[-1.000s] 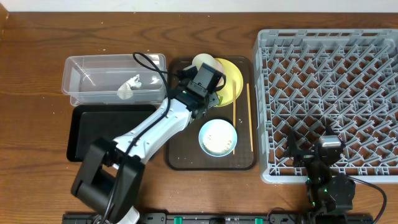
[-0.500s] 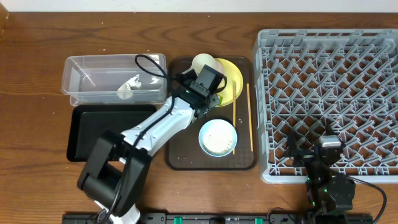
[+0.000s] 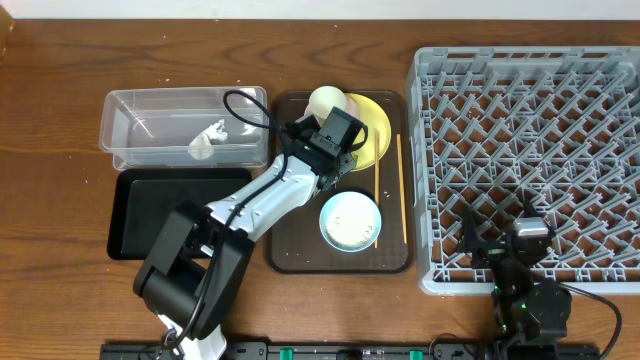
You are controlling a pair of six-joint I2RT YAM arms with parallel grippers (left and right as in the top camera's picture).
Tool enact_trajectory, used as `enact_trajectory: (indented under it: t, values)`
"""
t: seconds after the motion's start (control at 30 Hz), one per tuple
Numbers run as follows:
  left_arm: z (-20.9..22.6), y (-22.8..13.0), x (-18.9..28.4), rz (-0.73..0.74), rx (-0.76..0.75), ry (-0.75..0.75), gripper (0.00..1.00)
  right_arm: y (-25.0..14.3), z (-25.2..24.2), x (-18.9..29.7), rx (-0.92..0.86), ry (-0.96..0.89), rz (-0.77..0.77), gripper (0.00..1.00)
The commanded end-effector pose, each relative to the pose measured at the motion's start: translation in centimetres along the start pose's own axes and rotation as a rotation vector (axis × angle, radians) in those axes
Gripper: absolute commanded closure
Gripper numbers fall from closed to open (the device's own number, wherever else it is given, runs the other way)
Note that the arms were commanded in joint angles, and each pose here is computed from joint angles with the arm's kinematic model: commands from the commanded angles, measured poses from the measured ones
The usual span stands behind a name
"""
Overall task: Sort waste into correct bins and load items into the dishwasher rack
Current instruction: 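Lower and close the left gripper on the snack wrapper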
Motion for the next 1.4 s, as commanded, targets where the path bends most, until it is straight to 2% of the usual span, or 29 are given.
enact_trajectory:
  t: [0.0, 0.1, 0.93, 1.1, 1.23, 1.37]
  values:
    - [0.1, -0.2, -0.3, -0.003, 0.006, 0.009, 0.62, 0.0, -0.1, 0.0, -0.013, -0.006, -0.002, 0.01]
    - [0.0, -0.1, -0.3, -0.008, 0.008, 0.003, 0.65, 0.0, -0.1, 0.0, -0.014, -0.006, -0.002, 0.01]
    - [0.0, -0.3, -1.5, -0.005, 0.005, 0.007, 0.71, 0.0, -0.1, 0.0, -0.014, -0.006, -0.002, 0.01]
    - [0.0, -0.3, -1.5, -0.005, 0.005, 0.007, 0.79, 0.0, -0.1, 0.0, -0.014, -0.006, -0.002, 0.01]
    - [0.1, -0.4, -1.5, 0.001, 0.004, 0.014, 0.81, 0.0, -0.1, 0.0, -0.014, -0.006, -0.002, 0.01]
    - [0.2, -0.5, -1.5, 0.005, 0.003, 0.019, 0.92, 0.0, -0.1, 0.0, -0.013, -0.006, -0.002, 0.01]
Point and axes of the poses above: each gripper's point midway between its finger pads, its own x axis back along the fingers, its own z axis along the line the jaws close on, y = z × x, the point moved 4 cm from there along x, back along the fingers, and after that the axes turned 11 degrees about -x, right-handed, at the moved point
